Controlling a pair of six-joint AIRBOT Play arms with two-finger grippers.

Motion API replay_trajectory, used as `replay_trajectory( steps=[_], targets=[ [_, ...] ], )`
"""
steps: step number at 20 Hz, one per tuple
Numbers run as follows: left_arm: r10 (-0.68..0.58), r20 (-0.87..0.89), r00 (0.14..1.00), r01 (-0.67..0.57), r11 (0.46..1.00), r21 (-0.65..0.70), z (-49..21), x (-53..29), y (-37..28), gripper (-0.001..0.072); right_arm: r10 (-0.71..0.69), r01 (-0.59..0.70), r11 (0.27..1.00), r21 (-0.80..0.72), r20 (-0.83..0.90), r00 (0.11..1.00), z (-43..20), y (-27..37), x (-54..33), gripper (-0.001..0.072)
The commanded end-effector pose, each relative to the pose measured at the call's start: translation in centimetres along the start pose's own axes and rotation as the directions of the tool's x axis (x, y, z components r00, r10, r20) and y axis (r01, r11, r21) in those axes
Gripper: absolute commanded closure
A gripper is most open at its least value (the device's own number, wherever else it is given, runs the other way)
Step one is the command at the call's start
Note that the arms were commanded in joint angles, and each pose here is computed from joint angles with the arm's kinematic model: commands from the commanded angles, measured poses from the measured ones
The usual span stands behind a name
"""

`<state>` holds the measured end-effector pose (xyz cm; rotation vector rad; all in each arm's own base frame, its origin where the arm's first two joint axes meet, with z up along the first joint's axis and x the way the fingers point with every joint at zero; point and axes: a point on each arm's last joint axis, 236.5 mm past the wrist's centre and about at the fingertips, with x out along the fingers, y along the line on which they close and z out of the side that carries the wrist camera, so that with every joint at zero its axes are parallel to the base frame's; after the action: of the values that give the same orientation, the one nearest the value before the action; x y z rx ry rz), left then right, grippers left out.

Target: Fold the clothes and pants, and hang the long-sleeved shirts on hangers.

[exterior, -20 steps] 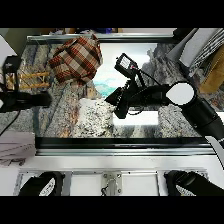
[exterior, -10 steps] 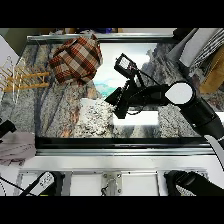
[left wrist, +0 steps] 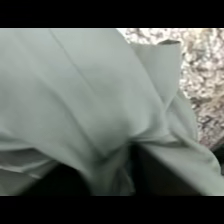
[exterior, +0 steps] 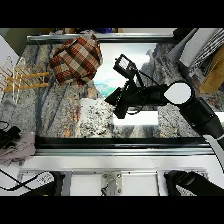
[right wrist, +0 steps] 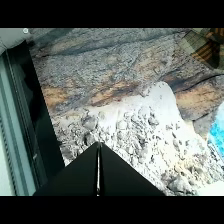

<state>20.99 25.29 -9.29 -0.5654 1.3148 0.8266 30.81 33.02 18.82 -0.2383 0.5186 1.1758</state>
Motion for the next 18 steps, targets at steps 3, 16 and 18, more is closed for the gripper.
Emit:
replay_trajectory(
  steps=[3,16,18],
  targets=[
    [-0.038,0.134,0.99,0.035,0.999,0.027,1.8,-3.8,-1.6,0.0693,0.002,-0.002,1.0,0.002,-0.003,1.0,-0.1,0.0,0.1,0.0695],
    [-0.784,0.181,0.594,0.478,0.525,0.704,-14.3,-34.7,-25.7,0.0693,0.106,-0.116,0.986,0.116,0.089,0.99,2.1,2.5,-0.2,0.0695],
    [-0.802,0.09,0.591,0.496,0.449,0.744,-17.5,-35.3,-28.2,0.0693,0.071,-0.083,0.987,0.137,0.09,0.993,2.0,1.1,-0.9,0.0696]
  ],
)
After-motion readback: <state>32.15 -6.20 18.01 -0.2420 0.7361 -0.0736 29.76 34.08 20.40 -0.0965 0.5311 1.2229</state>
